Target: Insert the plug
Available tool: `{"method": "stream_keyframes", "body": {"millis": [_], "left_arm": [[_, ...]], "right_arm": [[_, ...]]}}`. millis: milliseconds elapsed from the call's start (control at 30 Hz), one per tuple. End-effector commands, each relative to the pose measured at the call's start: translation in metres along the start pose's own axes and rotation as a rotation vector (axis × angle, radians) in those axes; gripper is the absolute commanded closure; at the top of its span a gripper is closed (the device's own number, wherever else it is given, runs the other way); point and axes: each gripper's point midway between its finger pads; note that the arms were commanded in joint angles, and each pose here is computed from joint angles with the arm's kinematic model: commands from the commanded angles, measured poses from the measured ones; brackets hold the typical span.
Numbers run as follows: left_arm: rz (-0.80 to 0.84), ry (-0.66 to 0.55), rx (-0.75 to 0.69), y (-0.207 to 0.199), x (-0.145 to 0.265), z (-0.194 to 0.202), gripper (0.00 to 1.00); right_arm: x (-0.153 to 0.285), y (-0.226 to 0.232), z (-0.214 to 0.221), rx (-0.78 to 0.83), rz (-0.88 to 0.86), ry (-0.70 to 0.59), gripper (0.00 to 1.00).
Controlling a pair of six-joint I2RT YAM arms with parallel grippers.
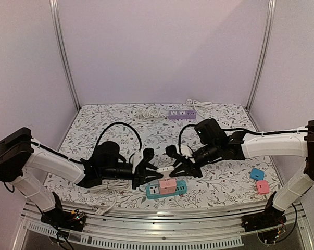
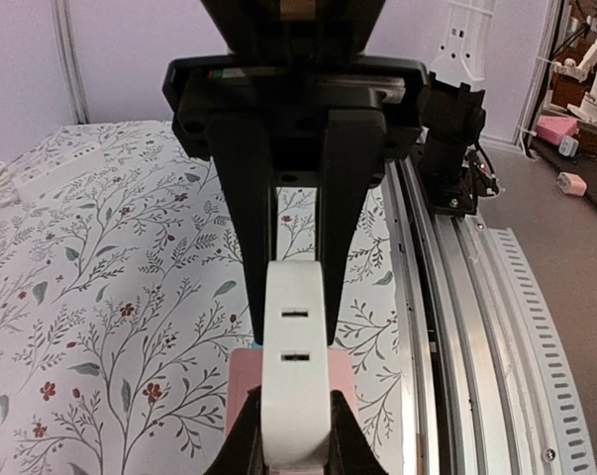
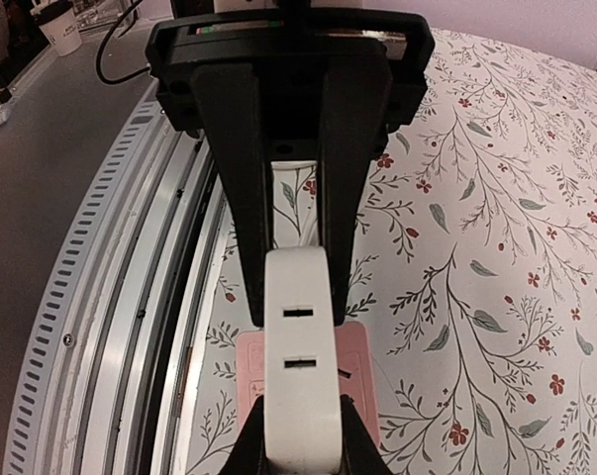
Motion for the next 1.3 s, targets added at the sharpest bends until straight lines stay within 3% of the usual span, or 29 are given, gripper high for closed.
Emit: {"method": "stream_keyframes", "body": {"millis": [0, 500, 833, 1100, 1267], "left_arm": [[-0.010, 0.047, 0.021, 0.003, -0.005, 0.010, 1.00], [0.004, 0.120, 0.016, 0.004, -0.017, 0.014, 1.00], [-0.022, 0.268, 0.057, 0.009, -0.018, 0.039, 1.00], [0.048, 0.231, -0.038, -0.006, -0.022, 0.050, 1.00], [0.065, 0.211, -0.075, -0.019, -0.018, 0.046, 1.00]], "right_arm": [[-0.005, -0.006, 0.012, -0.014, 0.014, 0.006, 1.00], [-0.027, 0.014, 0.068, -0.131, -0.007, 0.146, 1.00], [-0.032, 0.021, 0.081, -0.135, 0.003, 0.204, 1.00], [-0.035, 0.035, 0.087, -0.095, 0.003, 0.279, 1.00], [-0.024, 0.037, 0.065, -0.064, 0.031, 0.240, 1.00]]}}
Point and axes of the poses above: each gripper's point midway between its finger pads, its own x axis back along the fingers, its own y axis along the line the jaws close on, z = x × y, and after that the axes turned 12 degrees about x, right-handed
